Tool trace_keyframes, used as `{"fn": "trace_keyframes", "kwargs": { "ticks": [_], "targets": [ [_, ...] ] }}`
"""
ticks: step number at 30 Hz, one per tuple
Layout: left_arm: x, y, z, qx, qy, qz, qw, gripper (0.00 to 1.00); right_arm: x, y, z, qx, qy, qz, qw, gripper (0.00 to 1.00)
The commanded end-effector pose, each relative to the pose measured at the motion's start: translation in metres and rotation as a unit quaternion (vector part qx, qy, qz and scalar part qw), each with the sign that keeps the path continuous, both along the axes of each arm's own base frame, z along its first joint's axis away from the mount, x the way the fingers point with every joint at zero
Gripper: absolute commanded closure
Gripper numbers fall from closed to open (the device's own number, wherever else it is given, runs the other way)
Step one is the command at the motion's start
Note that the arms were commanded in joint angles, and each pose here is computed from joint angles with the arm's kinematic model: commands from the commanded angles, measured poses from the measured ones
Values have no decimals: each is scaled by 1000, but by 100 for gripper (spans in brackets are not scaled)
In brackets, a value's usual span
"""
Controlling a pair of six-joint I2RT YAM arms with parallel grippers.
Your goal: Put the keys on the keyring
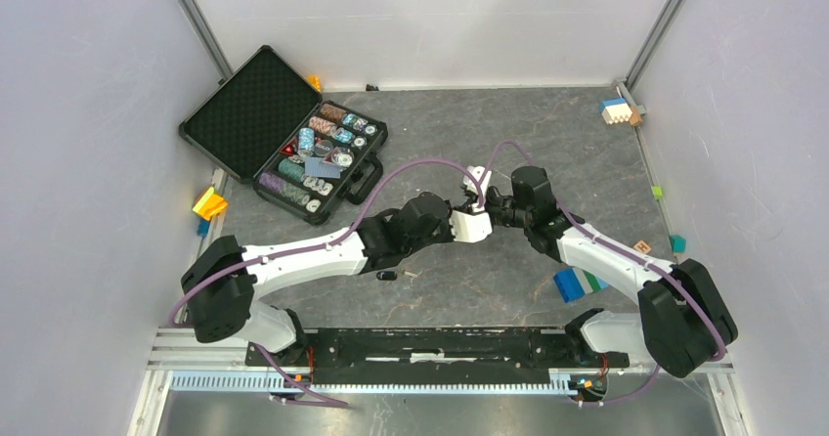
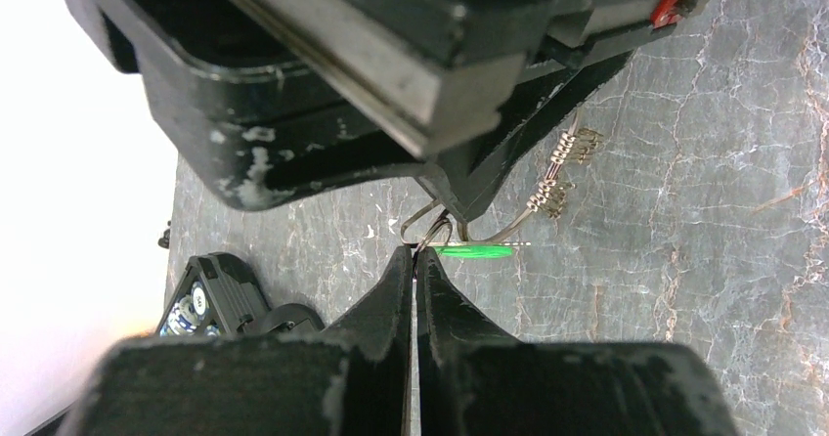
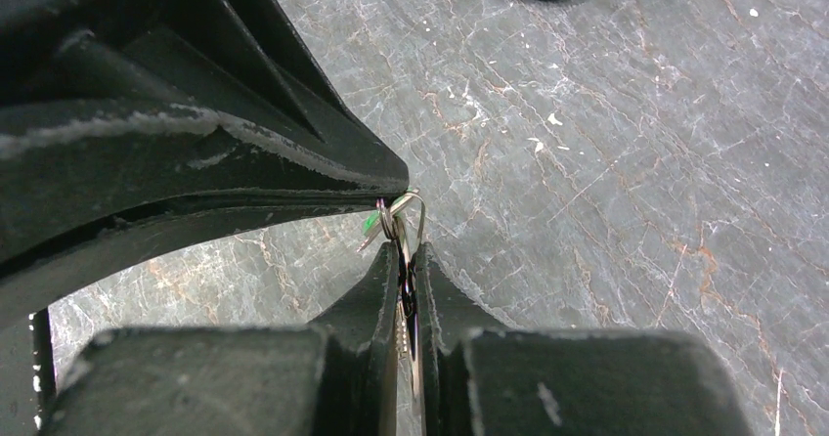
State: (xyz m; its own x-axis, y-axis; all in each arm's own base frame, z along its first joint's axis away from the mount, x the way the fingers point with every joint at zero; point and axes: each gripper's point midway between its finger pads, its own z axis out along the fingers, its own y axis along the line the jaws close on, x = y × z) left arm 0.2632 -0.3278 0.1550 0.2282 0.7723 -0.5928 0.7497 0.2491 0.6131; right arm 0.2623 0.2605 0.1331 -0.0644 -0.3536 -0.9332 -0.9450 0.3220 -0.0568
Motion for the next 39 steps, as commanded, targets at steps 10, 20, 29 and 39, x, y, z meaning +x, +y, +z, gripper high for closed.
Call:
{"fn": "trace_keyframes", "kwargs": {
  "ticks": [10,20,29,39],
  "targets": [
    [29,-2,45,-72,-55,74,993,98,-12,10,7,18,4,40,999,100],
    [39,3,50,-80,-71,105,989,98,-15,11,7,20,5,45,999,100],
    [40,7,54,-98,-72,117,986,98,-14,10,4,18,9,41,999,100],
    [45,16,55,-107,-73,135,982,98,-12,10,3,17,11,37,999,100]
  ]
}}
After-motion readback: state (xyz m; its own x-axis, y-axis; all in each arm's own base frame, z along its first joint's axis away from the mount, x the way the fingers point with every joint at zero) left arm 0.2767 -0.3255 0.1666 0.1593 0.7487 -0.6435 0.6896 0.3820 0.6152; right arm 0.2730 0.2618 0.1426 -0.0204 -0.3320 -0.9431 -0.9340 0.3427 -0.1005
